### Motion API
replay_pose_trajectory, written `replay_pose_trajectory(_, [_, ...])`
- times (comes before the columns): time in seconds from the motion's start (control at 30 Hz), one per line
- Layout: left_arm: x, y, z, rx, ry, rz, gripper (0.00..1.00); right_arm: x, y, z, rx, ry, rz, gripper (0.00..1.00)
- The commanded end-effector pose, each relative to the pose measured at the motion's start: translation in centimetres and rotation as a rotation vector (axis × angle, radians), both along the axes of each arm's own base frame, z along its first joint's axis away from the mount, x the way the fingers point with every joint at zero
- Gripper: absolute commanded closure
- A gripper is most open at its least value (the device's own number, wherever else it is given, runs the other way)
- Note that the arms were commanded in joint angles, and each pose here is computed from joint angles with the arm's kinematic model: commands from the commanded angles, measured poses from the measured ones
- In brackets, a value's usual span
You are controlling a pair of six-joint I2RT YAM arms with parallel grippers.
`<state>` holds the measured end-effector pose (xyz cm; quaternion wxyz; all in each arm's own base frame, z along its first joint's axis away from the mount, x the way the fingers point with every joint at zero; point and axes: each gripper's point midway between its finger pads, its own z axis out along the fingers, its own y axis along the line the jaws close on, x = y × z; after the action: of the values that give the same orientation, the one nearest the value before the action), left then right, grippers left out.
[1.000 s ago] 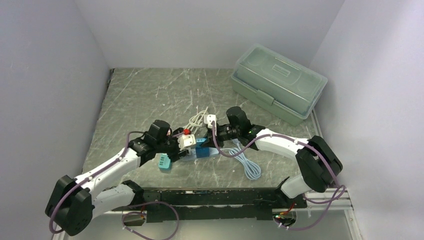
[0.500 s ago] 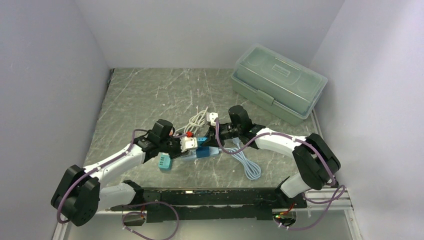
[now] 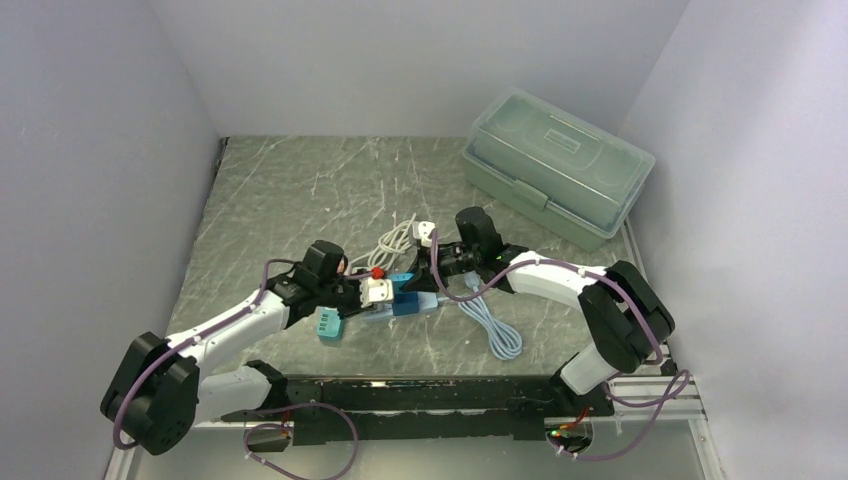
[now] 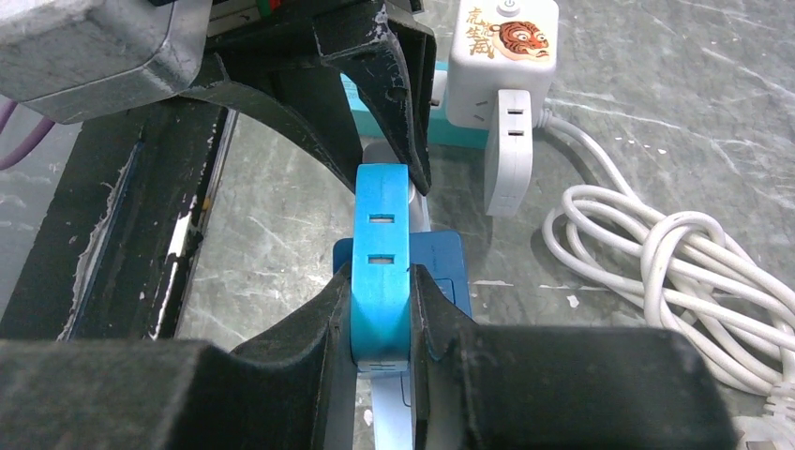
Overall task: Insert the plug
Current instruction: Insert the plug into the socket.
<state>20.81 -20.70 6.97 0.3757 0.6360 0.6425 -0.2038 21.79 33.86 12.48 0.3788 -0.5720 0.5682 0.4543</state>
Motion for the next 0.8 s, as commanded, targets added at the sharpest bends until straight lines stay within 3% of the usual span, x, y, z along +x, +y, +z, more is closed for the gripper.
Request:
replay_pose_trajectory(0.0, [-1.0, 0.6, -1.2, 0.046, -0.005, -0.056, 0.81, 1.5, -2.4, -6.5, -0.197, 0.024, -0.148, 1.0])
replay_pose_trajectory(0.23, [-1.2, 1.1, -1.6, 0.089, -0.013, -0.068, 1.0, 1.2, -3.3, -8.0, -0.222, 0.041, -0.199, 1.0])
replay_pose_trajectory(0.77, [-1.8, 2.0, -2.6, 0.188, -0.03, -0.086, 1.0, -0.4, -4.2, -12.2, -0.307, 0.124, -0.223, 1.0])
